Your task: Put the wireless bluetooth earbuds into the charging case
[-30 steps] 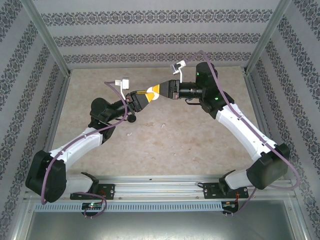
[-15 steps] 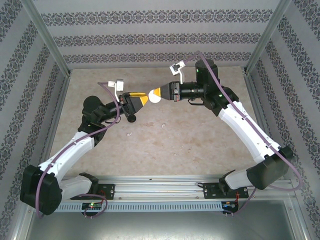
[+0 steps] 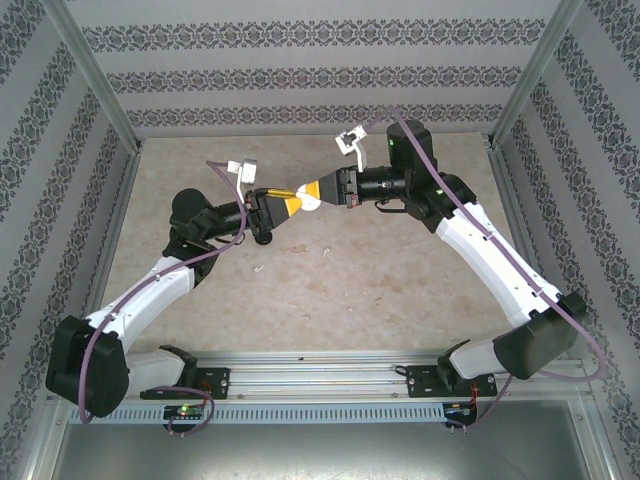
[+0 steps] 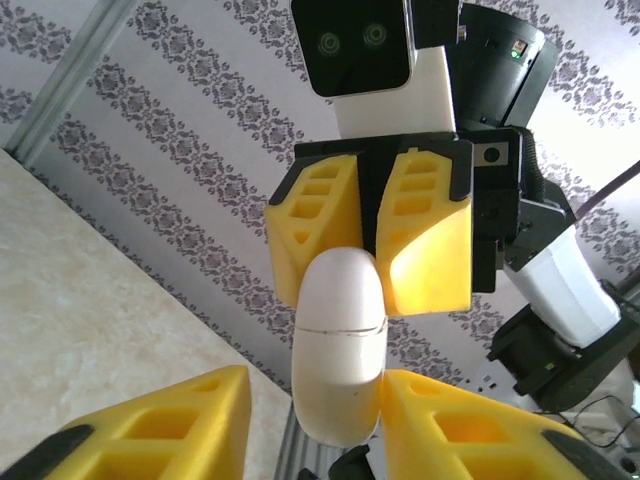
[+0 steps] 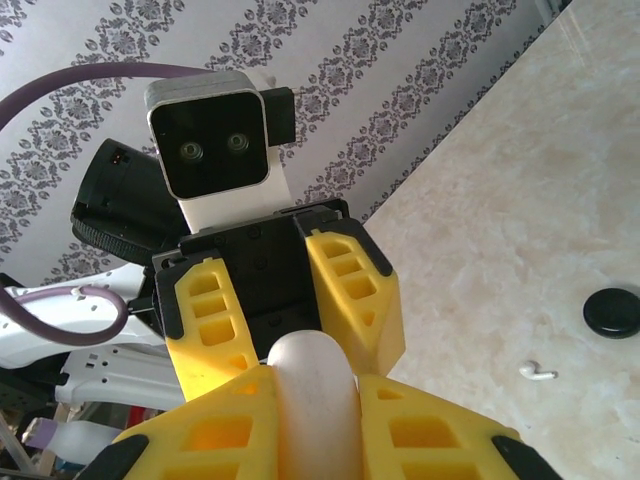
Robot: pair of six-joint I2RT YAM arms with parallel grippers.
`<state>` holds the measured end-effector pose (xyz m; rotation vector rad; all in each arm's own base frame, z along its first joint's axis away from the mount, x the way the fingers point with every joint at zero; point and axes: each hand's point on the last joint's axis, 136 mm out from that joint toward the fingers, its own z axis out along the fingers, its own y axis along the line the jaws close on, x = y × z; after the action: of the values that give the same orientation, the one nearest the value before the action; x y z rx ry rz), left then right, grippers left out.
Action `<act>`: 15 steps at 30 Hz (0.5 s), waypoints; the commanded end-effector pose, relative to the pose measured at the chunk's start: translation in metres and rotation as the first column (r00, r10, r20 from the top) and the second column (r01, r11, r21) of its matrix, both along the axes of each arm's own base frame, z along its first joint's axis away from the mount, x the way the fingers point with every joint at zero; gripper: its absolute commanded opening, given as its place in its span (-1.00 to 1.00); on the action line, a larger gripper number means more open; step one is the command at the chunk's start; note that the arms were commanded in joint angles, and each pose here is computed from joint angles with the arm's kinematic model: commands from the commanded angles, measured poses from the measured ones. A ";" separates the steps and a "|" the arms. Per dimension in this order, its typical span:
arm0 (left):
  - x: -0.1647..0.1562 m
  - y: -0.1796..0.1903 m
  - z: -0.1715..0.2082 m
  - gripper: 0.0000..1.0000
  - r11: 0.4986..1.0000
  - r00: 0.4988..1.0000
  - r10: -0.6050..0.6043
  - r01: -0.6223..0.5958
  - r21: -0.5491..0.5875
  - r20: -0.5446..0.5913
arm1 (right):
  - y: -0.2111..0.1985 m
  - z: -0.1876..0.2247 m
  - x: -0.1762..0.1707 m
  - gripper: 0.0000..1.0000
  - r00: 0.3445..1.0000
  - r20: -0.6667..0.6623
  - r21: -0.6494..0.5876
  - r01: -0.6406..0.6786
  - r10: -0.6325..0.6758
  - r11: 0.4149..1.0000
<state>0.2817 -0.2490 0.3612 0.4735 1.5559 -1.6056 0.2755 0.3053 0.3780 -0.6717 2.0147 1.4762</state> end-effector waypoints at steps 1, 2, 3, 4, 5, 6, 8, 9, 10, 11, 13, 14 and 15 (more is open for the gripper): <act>-0.006 0.000 0.029 -0.33 0.998 0.996 -0.039 0.043 -0.053 0.079 | 0.006 0.017 -0.010 -0.70 0.998 0.053 0.021 -0.047 0.046 0.999; -0.006 0.000 0.029 -0.35 0.997 0.996 -0.044 0.048 -0.052 0.078 | 0.006 0.017 -0.009 -0.70 0.998 0.053 0.020 -0.046 0.045 0.999; -0.007 -0.001 0.028 -0.36 0.997 0.996 -0.050 0.054 -0.050 0.077 | 0.006 0.016 -0.009 -0.70 0.998 0.050 0.017 -0.044 0.043 0.999; -0.007 -0.002 0.028 -0.36 0.997 0.996 -0.051 0.055 -0.049 0.075 | 0.006 0.016 -0.009 -0.70 0.998 0.051 0.016 -0.040 0.039 0.999; -0.007 -0.001 0.027 -0.34 0.997 0.996 -0.050 0.054 -0.048 0.071 | 0.006 0.016 -0.008 -0.70 0.998 0.051 0.014 -0.038 0.037 0.999; -0.007 -0.001 0.026 -0.32 0.997 0.996 -0.050 0.054 -0.047 0.069 | 0.005 0.016 -0.008 -0.70 0.998 0.053 0.013 -0.035 0.034 0.999; -0.008 -0.001 0.026 -0.27 0.997 0.996 -0.053 0.056 -0.045 0.069 | 0.005 0.015 -0.007 -0.70 0.998 0.051 0.010 -0.030 0.030 0.999; -0.008 -0.001 0.025 -0.24 0.997 0.996 -0.053 0.056 -0.044 0.066 | 0.006 0.014 -0.006 -0.70 0.998 0.048 0.008 -0.028 0.027 1.000; -0.009 -0.002 0.024 -0.23 0.997 0.996 -0.056 0.059 -0.043 0.063 | 0.006 0.014 -0.005 -0.71 0.998 0.049 0.007 -0.026 0.026 1.000; -0.009 -0.002 0.024 -0.23 0.997 0.996 -0.059 0.061 -0.041 0.061 | 0.006 0.014 -0.005 -0.70 0.999 0.048 0.008 -0.025 0.025 1.000; -0.009 -0.005 0.022 -0.23 0.997 0.996 -0.069 0.071 -0.036 0.054 | 0.006 0.013 -0.004 -0.70 0.999 0.046 0.007 -0.024 0.024 1.000; -0.009 -0.006 0.022 -0.23 0.997 0.996 -0.075 0.077 -0.032 0.051 | 0.007 0.013 -0.004 -0.71 0.999 0.045 0.006 -0.025 0.024 1.000; -0.010 -0.007 0.022 -0.26 0.996 0.995 -0.082 0.084 -0.030 0.050 | 0.006 0.012 -0.003 -0.70 0.999 0.045 0.005 -0.024 0.023 1.000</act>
<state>0.2791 -0.2523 0.3664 0.4912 1.5434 -1.6570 0.2749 0.3075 0.3793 -0.6803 2.0174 1.4711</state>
